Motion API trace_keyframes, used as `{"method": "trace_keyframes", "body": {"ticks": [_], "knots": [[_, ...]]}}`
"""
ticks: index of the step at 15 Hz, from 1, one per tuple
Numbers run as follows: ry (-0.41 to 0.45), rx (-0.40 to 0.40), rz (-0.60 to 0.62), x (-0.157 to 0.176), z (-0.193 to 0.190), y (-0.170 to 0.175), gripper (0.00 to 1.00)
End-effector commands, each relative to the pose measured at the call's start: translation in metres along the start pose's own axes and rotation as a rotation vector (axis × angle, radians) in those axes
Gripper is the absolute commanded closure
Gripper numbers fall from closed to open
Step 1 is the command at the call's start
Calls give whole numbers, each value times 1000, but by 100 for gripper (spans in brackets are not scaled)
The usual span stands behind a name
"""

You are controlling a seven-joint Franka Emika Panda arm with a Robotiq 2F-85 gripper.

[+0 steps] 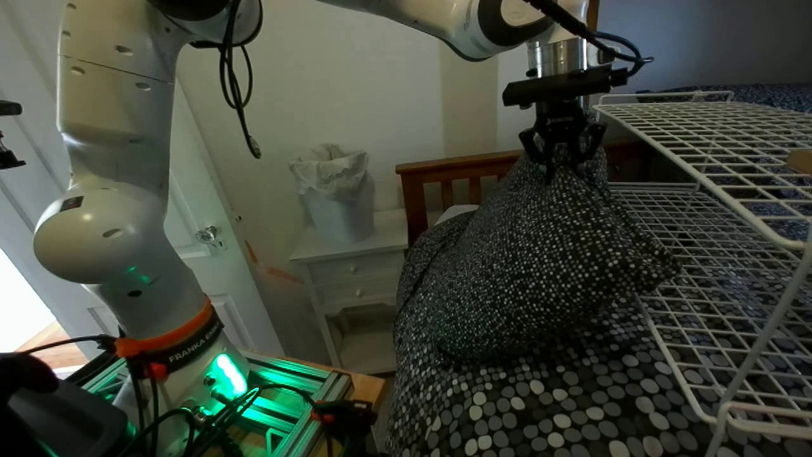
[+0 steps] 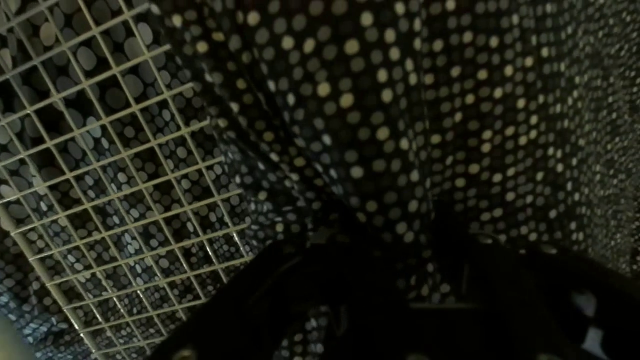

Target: Pick up the black pillow and lay it on the left side of the bed on the headboard

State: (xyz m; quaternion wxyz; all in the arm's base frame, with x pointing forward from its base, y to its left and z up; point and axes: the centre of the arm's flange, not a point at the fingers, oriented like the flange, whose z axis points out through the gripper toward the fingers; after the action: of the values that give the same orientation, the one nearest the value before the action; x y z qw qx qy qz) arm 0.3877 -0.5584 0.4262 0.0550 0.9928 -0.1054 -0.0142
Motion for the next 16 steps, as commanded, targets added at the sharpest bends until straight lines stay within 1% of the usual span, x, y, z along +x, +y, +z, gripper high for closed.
{"method": "trace_keyframes", "body": {"ticks": [1, 2, 3, 4, 5, 6, 8, 11, 13, 15, 16], "knots": [[-75, 56, -16, -10, -9, -18, 92], [-105, 74, -23, -17, -15, -25, 99], [-130, 97, -44, -22, -23, -33, 100], [-170, 135, -74, -28, -34, -42, 100], [-200, 156, -74, -30, -47, -54, 98], [-240, 179, -74, -33, -59, -66, 100], [-256, 191, -60, -35, -95, -95, 98], [-263, 211, 21, -24, -153, -135, 98], [-284, 223, 90, -10, -193, -153, 98], [-279, 241, 179, 1, -231, -160, 98], [-253, 255, 243, 9, -248, -158, 98]]}}
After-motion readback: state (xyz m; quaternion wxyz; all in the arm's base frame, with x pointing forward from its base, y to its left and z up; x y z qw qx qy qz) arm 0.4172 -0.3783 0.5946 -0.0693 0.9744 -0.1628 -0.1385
